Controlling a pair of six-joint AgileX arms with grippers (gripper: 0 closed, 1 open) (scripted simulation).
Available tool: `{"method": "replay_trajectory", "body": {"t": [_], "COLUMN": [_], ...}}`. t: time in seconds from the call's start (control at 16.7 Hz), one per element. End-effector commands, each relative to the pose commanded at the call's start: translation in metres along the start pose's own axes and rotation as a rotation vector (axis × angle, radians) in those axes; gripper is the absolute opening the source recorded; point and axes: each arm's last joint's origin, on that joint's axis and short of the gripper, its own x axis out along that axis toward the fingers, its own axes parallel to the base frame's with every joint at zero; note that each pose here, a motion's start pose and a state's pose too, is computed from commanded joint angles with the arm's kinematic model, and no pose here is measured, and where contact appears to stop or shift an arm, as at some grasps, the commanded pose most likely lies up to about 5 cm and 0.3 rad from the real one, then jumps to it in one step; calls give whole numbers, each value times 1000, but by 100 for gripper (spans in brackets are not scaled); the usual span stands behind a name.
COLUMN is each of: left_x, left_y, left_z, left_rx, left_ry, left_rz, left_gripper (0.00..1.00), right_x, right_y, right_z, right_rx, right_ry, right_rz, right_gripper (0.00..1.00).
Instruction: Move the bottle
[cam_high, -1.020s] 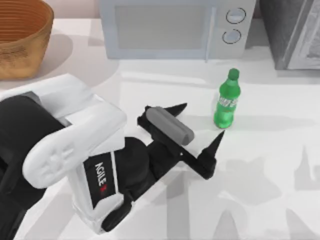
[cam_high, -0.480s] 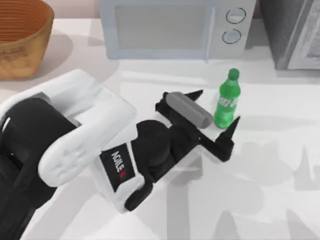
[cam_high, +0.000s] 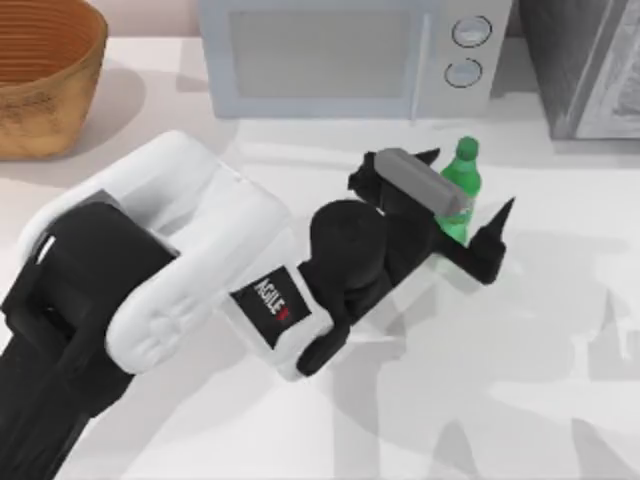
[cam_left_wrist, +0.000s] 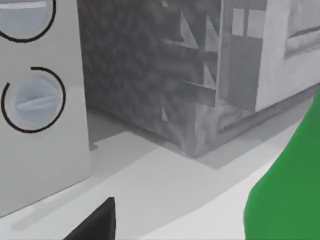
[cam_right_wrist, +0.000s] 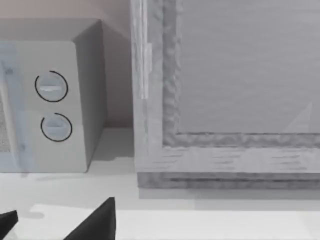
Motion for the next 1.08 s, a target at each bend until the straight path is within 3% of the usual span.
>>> {"method": "replay_trajectory", "body": {"t": [0.12,0.9,1.08], "left_x": [0,0,0], "left_y": [0,0,0], "left_z": [0,0,0], "left_rx": [0,0,0], "left_ry": [0,0,0], "left_rz": [0,0,0], "left_gripper": [100,2,0], "right_x": [0,0,0], "right_y": [0,0,0], "right_z": [0,0,0], "right_rx": [0,0,0], "right_ry": [0,0,0], "right_rz": [0,0,0], "right_gripper": [100,100,100]}}
